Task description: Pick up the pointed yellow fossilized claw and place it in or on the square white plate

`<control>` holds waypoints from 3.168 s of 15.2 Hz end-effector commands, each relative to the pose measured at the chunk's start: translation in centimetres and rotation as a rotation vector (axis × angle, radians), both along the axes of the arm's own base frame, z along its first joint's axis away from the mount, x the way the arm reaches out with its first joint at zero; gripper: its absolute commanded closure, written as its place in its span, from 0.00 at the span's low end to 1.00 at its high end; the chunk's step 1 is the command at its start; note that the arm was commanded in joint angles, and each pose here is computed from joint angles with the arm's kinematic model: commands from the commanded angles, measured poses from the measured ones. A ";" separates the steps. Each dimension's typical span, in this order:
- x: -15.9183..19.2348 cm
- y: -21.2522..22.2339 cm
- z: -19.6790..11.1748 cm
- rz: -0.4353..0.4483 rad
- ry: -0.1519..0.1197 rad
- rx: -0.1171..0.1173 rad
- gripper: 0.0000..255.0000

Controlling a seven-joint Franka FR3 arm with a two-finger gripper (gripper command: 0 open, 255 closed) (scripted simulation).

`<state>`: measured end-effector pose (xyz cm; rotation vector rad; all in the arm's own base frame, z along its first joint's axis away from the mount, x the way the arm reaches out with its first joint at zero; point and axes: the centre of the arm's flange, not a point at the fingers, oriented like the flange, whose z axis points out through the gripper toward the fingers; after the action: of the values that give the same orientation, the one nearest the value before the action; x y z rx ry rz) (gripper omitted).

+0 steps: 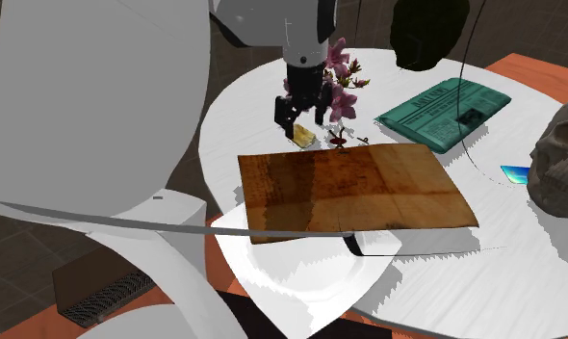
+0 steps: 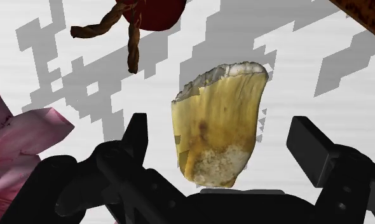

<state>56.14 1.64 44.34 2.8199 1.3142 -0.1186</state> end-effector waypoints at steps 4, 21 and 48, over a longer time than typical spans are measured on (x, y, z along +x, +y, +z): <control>-0.1 -0.1 -1.3 0.005 -0.001 0.000 0.00; -0.1 -0.1 -0.7 0.005 -0.001 0.000 1.00; -11.8 -2.1 9.1 0.005 -0.001 0.000 1.00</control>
<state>45.81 -0.63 53.21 2.8167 1.3199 -0.1180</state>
